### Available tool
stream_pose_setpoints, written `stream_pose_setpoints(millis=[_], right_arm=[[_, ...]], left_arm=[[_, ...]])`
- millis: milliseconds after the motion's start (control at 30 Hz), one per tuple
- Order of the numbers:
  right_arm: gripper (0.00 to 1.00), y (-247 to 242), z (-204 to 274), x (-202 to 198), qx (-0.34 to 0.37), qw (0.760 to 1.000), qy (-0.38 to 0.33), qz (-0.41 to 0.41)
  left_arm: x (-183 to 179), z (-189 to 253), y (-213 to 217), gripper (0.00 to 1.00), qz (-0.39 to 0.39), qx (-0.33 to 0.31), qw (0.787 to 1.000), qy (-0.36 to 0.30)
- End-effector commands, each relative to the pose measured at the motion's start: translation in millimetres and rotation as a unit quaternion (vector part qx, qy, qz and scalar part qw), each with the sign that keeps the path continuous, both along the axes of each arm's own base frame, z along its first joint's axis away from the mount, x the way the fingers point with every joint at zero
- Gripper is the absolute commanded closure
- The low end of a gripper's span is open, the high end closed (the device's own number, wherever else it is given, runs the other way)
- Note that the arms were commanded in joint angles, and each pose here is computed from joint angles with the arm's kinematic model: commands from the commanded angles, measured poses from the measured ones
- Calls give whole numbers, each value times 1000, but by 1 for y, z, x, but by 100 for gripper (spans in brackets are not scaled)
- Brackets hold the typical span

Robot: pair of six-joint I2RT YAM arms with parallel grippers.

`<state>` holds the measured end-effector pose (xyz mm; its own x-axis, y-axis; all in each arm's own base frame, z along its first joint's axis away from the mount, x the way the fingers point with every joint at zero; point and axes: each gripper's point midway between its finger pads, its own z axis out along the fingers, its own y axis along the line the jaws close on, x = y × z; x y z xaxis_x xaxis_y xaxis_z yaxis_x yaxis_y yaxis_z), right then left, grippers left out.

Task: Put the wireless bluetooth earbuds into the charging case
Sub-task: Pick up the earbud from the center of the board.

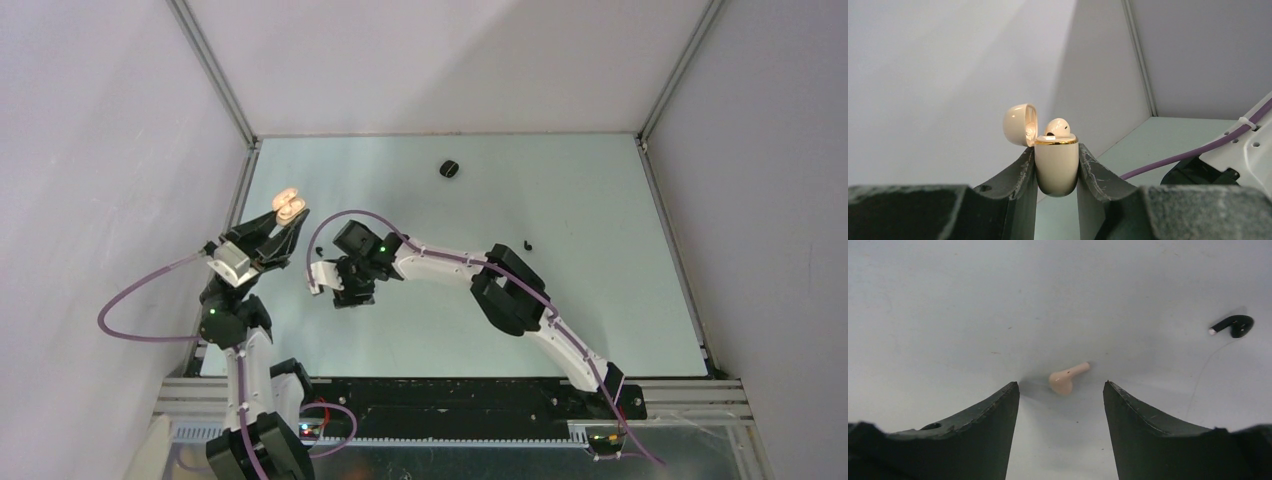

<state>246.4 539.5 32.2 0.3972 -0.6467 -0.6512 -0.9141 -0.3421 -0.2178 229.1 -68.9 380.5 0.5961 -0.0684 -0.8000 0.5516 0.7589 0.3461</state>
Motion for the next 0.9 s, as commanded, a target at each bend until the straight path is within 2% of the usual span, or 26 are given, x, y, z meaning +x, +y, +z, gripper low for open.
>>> stream_pose_setpoints(millis=[0, 167, 567, 733, 867], right_arm=[[35, 5, -11, 16, -12, 999, -37, -9], [43, 10, -11, 15, -15, 999, -34, -3], [82, 6, -17, 5, -33, 999, -32, 24], [85, 7, 5, 6, -24, 1000, -7, 13], [85, -6, 56, 1, 5, 998, 70, 2]], left_arm=[[-10, 12, -1, 93, 4, -1, 999, -32], [-10, 12, -1, 92, 4, -1, 999, -32], [-9, 13, 0, 92, 3, -4, 1000, -30], [-9, 9, -2, 91, 0, 4, 1000, -28], [-7, 4, -7, 90, -10, 14, 1000, -26]])
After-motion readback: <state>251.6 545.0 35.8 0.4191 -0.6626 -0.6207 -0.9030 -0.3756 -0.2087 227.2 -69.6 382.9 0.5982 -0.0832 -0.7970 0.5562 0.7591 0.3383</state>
